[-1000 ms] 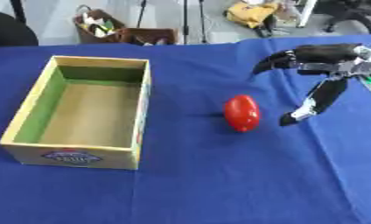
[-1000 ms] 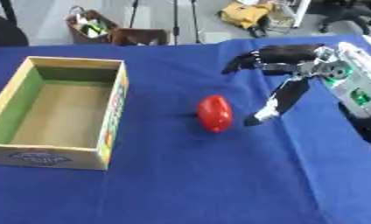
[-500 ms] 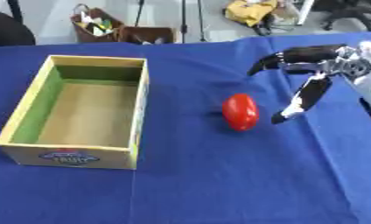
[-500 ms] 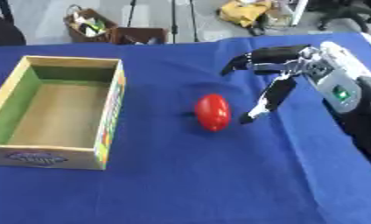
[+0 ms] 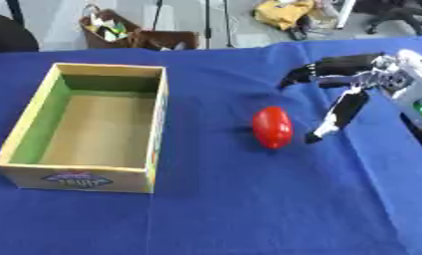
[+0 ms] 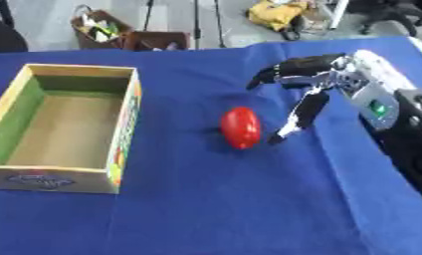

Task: Pick up objects on the table and place them in the box.

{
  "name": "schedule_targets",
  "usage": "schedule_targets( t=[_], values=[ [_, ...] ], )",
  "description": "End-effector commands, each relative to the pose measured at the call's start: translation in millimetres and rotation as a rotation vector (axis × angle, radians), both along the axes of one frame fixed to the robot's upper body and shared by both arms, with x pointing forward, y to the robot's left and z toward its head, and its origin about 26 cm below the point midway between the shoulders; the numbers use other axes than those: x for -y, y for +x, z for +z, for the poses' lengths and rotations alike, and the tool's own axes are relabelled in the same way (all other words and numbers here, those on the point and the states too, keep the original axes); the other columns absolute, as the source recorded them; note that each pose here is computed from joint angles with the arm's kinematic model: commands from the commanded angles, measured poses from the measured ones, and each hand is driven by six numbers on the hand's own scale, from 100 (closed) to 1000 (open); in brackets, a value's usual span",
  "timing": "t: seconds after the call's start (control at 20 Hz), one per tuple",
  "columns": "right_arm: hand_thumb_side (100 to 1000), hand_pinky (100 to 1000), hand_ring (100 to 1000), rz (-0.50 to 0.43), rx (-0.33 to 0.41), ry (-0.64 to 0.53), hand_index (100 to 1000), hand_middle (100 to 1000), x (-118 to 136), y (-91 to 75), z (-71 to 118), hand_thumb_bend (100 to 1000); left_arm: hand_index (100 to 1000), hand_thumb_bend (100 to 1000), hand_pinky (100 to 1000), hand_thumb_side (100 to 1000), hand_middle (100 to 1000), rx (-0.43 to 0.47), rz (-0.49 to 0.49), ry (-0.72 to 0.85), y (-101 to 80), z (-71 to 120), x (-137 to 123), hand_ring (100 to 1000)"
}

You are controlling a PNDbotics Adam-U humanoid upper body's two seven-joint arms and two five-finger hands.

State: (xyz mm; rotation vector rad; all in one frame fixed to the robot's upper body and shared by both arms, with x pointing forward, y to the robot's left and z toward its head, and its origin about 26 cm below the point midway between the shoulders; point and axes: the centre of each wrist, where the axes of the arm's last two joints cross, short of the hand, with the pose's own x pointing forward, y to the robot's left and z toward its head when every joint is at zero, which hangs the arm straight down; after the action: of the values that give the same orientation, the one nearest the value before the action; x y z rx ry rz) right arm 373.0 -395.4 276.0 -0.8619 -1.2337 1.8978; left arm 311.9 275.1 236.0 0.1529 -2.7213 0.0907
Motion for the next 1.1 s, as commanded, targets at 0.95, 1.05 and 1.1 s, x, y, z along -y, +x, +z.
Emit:
schedule_targets(
  t=[0.95,1.05,1.1],
  values=[
    [533,935,956,-0.163,-0.013,-0.025,1000,940,-15,20.4,3.6,629,666,100,162,882,542,0.011,-0.008,0.017,-3.8,3.6,0,459],
    [531,937,959,-0.163,-0.023,-0.024,1000,942,-17,21.3,1.4,628,666,100,161,882,542,0.009,-0.007,0.017,-3.9,3.1,0,459],
    [523,935,954,-0.160,-0.024,-0.025,1000,940,-18,21.3,0.6,632,666,100,161,882,542,0.008,-0.007,0.017,-3.9,2.9,0,459]
  ],
)
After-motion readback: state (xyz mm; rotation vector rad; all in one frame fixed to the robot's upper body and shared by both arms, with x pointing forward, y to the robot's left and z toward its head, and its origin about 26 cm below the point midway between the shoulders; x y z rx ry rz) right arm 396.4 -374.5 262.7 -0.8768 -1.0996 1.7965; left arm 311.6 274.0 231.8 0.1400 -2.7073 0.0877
